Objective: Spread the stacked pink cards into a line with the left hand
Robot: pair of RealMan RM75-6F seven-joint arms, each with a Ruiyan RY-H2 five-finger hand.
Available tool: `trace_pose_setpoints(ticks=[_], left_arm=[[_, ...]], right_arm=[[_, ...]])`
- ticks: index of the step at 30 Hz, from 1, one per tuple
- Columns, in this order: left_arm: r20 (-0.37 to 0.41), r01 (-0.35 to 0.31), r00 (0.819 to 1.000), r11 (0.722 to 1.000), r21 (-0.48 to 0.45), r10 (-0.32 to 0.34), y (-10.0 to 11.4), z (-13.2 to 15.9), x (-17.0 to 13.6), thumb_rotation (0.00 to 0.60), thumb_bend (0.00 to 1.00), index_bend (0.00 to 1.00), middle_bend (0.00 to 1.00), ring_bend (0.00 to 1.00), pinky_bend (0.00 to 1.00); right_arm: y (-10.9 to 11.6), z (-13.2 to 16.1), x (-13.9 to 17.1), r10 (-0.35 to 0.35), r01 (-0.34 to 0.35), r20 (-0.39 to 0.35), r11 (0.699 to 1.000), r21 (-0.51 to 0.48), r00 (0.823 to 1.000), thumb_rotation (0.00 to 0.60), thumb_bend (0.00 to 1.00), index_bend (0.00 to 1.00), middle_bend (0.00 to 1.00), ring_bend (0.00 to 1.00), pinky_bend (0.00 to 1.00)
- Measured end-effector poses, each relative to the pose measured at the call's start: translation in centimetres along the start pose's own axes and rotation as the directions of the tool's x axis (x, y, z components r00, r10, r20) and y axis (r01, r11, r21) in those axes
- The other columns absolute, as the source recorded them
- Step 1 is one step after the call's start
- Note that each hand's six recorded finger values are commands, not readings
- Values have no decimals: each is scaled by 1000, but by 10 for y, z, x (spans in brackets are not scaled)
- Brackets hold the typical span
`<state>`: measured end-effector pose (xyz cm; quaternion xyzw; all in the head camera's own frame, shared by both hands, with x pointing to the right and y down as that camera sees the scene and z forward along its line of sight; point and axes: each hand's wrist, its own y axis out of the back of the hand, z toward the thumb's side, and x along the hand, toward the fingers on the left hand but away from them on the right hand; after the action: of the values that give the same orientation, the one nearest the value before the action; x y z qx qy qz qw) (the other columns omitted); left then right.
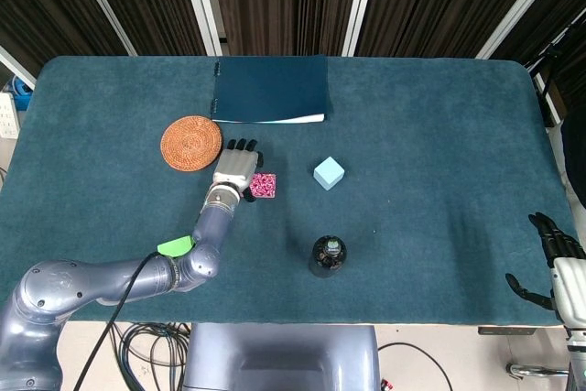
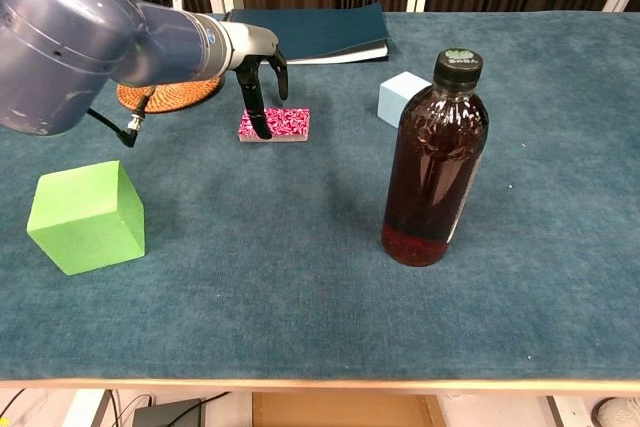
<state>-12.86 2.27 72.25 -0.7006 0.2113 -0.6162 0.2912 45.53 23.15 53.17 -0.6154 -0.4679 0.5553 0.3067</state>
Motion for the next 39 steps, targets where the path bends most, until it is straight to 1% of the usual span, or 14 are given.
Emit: trace_pose_setpoints(ticks=[6, 19, 25, 39], left_arm=[[0, -3, 1000, 1000, 4, 3, -1, 1, 0, 600, 129, 425, 141, 41, 0], [-3, -2, 1000, 1000, 26, 2, -6, 4, 1, 600, 129, 430, 141, 41, 0], [-9, -2, 1000, 1000, 28, 2, -8, 5, 3, 600, 154, 441, 141, 41, 0], [-12, 2, 1000, 999, 37, -1, -10, 9, 4, 600, 170, 444, 140, 41, 0]], right_arm=[[0, 0, 0, 0, 0, 0, 1000, -1, 1000, 600, 233, 59, 50, 129, 185], [0, 0, 0, -1, 1, 1, 1000, -4, 1000, 600, 234, 59, 50, 129, 185], [1, 0, 0, -3, 3, 3, 1000, -8, 1000, 600, 233, 60, 50, 129, 185], [1, -1, 0, -2, 2, 3, 1000, -10, 1000, 600, 234, 59, 50, 129, 185]])
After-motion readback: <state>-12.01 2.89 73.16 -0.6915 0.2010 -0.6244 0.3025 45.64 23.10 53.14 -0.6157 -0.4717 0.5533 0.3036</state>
